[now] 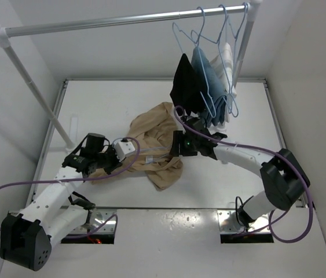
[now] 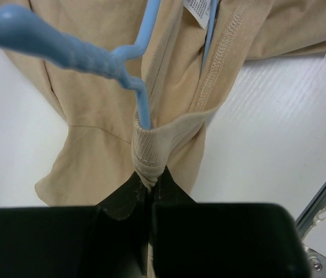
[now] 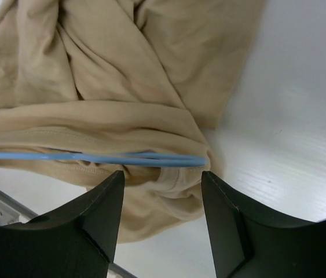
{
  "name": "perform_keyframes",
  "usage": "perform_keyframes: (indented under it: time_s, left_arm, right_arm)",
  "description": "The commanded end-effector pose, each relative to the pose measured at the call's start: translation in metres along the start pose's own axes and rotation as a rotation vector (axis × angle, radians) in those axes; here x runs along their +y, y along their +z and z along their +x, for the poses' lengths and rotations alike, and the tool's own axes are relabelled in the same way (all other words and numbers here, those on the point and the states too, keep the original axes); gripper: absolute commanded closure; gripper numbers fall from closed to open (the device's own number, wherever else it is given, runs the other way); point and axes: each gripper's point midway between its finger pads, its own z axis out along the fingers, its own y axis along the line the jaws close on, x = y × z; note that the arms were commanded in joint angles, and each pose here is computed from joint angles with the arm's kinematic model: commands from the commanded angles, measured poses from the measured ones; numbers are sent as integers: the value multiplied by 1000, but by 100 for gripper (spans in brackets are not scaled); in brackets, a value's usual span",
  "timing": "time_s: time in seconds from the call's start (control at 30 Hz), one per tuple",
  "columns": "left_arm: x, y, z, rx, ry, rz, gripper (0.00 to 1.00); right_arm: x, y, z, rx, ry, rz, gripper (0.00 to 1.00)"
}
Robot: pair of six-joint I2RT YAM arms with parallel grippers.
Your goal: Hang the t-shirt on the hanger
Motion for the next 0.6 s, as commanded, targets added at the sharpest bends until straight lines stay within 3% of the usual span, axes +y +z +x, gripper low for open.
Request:
perform_keyframes:
  time_s: [0.0,0.1,0.23,0.27,0.4,0.57]
  left_arm:
    - [10,-4,-20,-49,8,-35,100]
    - [11,-5,-19,-44,8,-42,100]
    - [14,-5,-20,-45,11,-54,100]
    - [16,-6,-23,-52,15,-60,100]
    - [17,-6,-22,-46,14,-68,100]
    - [22,-17,-11,4,124,-96,100]
  right_arm:
    - [6,5,8,44,49,-6,44]
    - [2,10,20,76,65,20,45]
    - [-1,23,39,135,101,33,58]
    - [0,26,38,130,110,31,70]
    - [-1,34,35,102,164,42,98]
    - [-41,15,34,44,192,216,100]
